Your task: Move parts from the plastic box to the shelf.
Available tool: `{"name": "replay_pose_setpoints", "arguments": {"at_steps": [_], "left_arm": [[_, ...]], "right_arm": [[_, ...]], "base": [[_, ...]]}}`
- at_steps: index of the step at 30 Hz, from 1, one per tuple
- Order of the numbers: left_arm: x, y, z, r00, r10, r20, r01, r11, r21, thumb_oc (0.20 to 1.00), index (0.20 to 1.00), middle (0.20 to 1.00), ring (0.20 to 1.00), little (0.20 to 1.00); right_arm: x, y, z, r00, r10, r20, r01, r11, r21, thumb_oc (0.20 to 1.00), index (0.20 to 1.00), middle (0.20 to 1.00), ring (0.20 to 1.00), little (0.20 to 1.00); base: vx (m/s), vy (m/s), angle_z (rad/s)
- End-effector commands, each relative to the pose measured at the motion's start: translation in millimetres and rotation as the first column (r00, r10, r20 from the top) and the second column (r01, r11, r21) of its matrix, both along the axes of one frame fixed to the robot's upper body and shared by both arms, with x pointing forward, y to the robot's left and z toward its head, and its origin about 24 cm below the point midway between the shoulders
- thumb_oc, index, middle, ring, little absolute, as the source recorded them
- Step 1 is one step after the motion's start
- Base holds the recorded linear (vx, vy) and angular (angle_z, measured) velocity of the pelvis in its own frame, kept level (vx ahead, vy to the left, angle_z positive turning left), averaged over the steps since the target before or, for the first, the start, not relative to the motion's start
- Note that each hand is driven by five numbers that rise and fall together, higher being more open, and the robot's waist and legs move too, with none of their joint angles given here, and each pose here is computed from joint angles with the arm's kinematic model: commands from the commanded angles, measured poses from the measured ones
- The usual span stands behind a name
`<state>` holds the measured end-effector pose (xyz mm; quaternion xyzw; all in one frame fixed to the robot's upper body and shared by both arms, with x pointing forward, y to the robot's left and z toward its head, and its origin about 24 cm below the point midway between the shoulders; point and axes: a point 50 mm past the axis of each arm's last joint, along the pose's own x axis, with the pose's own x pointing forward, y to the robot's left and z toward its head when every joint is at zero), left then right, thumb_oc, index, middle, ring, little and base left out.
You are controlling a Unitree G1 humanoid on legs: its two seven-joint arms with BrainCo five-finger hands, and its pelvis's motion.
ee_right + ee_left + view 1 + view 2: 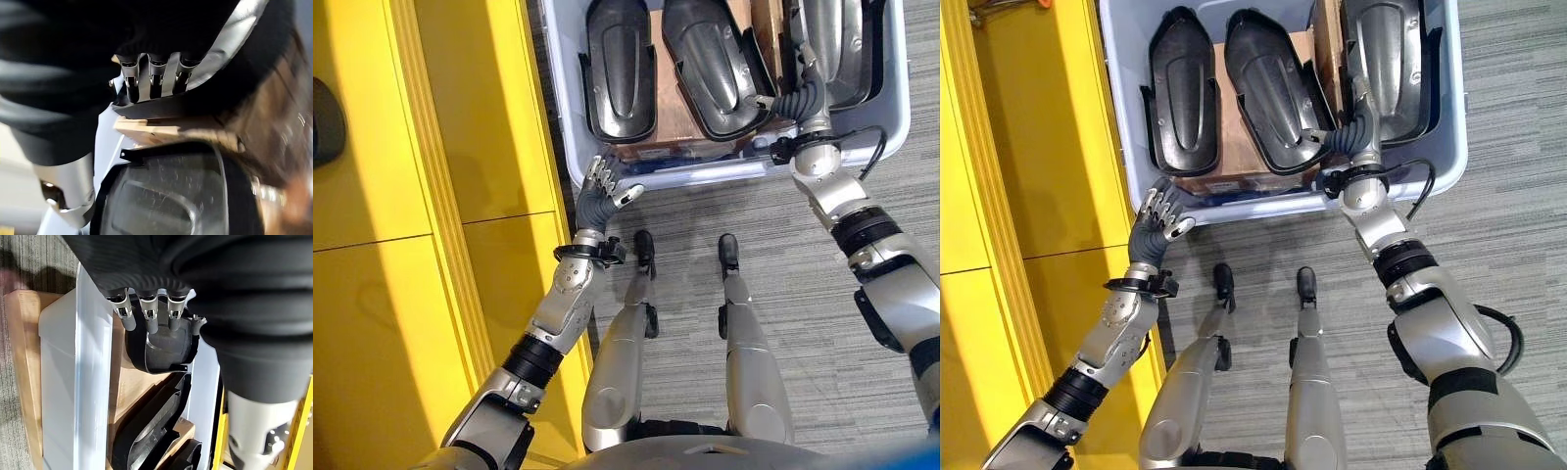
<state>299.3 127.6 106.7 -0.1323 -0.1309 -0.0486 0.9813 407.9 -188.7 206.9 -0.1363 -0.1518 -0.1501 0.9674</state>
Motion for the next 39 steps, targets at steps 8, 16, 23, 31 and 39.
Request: {"name": "replay_pose_setpoints", "arguments": {"at_steps": [8, 16, 23, 31, 39], "left_arm": [[0, 1, 12, 0.998, 0.035, 0.056, -0.032, 0.997, -0.068, 1.0, 1.0, 1.0, 1.0, 1.0], [-2, 5, 10, 0.997, 0.057, 0.049, -0.053, 0.995, -0.084, 1.0, 1.0, 1.0, 1.0, 1.0], [-4, 11, 10, 0.995, 0.084, 0.047, -0.08, 0.993, -0.092, 1.0, 1.0, 1.0, 1.0, 1.0], [-6, 14, 11, 0.993, 0.107, 0.046, -0.102, 0.99, -0.102, 1.0, 1.0, 1.0, 1.0, 1.0], [-9, 19, 14, 0.988, 0.14, 0.062, -0.134, 0.987, -0.087, 1.0, 1.0, 1.0, 1.0, 1.0]], "right_arm": [[-8, 19, -12, 0.992, 0.122, 0.042, -0.128, 0.977, 0.169, 1.0, 1.0, 1.0, 1.0, 1.0], [-22, 38, -3, 0.967, 0.208, 0.144, -0.228, 0.963, 0.141, 1.0, 1.0, 1.0, 1.0, 1.0], [-40, 35, 20, 0.931, 0.201, 0.305, -0.26, 0.951, 0.169, 1.0, 1.0, 1.0, 1.0, 1.0], [-73, 31, 59, 0.827, 0.119, 0.55, -0.26, 0.948, 0.186, 1.0, 1.0, 1.0, 1.0, 1.0], [-100, 31, 67, 0.764, 0.051, 0.644, -0.134, 0.988, 0.081, 1.0, 1.0, 1.0, 1.0, 1.0]], "base": [[0.01, 0.002, 0.04], [0.0, 0.0, 0.0], [0.0, 0.0, 0.0], [0.0, 0.0, 0.0], [0.0, 0.0, 0.0]]}}
